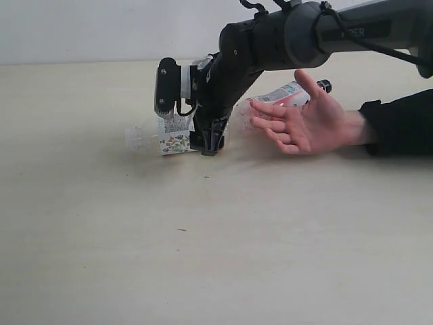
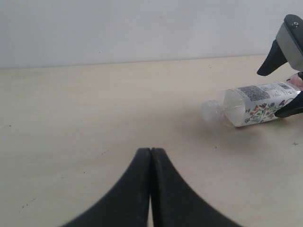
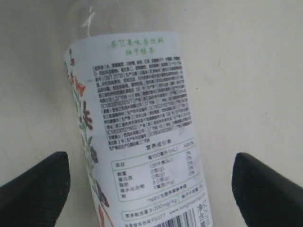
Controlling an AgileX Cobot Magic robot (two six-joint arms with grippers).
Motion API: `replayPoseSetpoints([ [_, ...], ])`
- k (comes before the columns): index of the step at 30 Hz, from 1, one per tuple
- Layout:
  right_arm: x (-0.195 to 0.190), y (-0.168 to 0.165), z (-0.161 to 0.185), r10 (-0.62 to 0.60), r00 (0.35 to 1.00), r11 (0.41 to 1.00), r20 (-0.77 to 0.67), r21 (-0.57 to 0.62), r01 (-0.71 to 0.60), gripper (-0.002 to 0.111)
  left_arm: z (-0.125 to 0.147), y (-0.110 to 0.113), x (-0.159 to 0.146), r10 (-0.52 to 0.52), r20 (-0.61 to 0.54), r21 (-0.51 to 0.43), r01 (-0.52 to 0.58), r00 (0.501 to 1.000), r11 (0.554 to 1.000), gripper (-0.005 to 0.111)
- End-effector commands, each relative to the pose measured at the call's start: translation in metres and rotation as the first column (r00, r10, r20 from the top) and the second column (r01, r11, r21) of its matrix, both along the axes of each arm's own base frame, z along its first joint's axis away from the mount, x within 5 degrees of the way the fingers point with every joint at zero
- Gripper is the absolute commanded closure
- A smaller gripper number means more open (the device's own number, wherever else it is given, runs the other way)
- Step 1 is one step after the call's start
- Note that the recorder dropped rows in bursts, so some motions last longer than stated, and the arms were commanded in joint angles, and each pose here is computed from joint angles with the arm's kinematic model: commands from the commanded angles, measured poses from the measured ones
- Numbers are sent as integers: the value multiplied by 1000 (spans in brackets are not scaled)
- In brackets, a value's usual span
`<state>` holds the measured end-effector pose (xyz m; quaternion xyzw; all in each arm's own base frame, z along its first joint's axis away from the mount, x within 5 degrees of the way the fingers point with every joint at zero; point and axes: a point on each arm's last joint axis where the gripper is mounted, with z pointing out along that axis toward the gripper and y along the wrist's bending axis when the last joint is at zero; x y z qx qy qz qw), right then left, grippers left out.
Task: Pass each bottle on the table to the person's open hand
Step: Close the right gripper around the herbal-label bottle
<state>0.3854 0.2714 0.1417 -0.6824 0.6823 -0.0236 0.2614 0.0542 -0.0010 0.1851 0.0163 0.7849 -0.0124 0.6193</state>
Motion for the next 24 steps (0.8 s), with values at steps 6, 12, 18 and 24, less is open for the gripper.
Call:
replayPoseSetpoints([
  [6, 1, 0, 1, 3, 1000, 1000, 6, -12, -3, 21, 0, 0, 0, -5, 6, -8, 5, 1000, 1000, 104],
  [12, 10, 6, -2, 2, 998, 999, -64, -52, -6, 21, 0, 0, 0, -5, 6, -8, 5, 1000, 1000, 104],
  [18, 17, 12, -6, -21, 993, 998, -115, -62, 14, 22, 0, 0, 0, -5, 6, -8, 5, 1000, 1000, 104],
  [24, 15, 11, -14, -37, 984, 995, -172, -95, 21, 28, 0, 0, 0, -5, 6, -8, 5, 1000, 1000, 104],
])
